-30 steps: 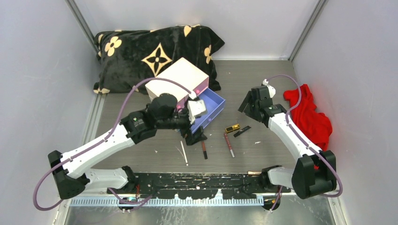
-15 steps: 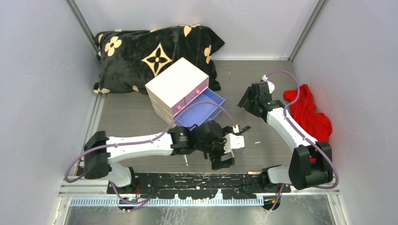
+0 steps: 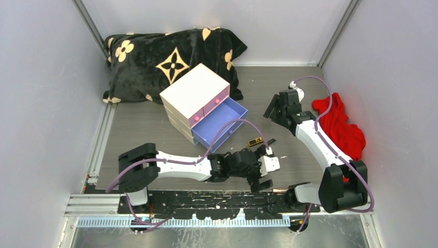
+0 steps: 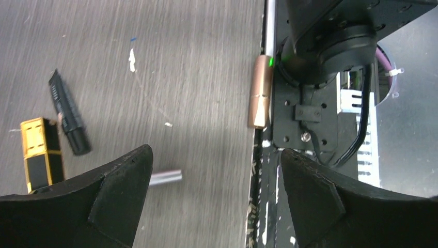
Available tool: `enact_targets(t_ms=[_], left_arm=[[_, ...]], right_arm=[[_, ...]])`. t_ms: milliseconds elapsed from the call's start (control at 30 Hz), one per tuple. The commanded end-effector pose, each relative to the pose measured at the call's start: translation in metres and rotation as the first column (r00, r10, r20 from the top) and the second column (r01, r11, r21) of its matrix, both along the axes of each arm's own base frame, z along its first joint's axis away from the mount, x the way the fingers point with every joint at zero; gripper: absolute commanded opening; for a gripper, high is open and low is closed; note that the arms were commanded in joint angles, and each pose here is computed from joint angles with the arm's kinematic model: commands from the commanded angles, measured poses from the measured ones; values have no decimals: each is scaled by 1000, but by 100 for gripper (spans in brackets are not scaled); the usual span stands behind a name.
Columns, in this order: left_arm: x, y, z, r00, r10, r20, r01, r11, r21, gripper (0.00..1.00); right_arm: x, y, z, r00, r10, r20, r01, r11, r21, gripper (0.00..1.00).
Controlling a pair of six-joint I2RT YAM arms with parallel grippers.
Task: Organize the makeup
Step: Pick up the lipstick at the center of the board.
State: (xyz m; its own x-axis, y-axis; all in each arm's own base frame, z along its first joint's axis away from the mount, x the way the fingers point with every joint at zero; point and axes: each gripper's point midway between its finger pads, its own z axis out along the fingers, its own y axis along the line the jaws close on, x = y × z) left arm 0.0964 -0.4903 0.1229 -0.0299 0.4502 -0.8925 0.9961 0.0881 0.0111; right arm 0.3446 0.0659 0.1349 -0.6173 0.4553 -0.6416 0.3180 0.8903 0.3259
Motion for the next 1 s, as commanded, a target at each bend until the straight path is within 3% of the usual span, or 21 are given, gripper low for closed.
enact_targets(t_ms=[0, 200, 967], left_arm=[[-1, -34, 30, 1000, 25, 18, -22, 983, -183, 94], [-16, -43, -7, 1000, 8, 15, -6, 991, -130, 94], [-29, -68, -52, 999, -14, -52, 6, 989, -151, 94]], right_arm=[[6, -2, 20, 997, 14, 75, -14, 1000, -10, 67], [6, -6, 22, 997, 21, 80, -19, 999, -26, 67], [8, -18, 22, 997, 21, 78, -17, 998, -53, 68]])
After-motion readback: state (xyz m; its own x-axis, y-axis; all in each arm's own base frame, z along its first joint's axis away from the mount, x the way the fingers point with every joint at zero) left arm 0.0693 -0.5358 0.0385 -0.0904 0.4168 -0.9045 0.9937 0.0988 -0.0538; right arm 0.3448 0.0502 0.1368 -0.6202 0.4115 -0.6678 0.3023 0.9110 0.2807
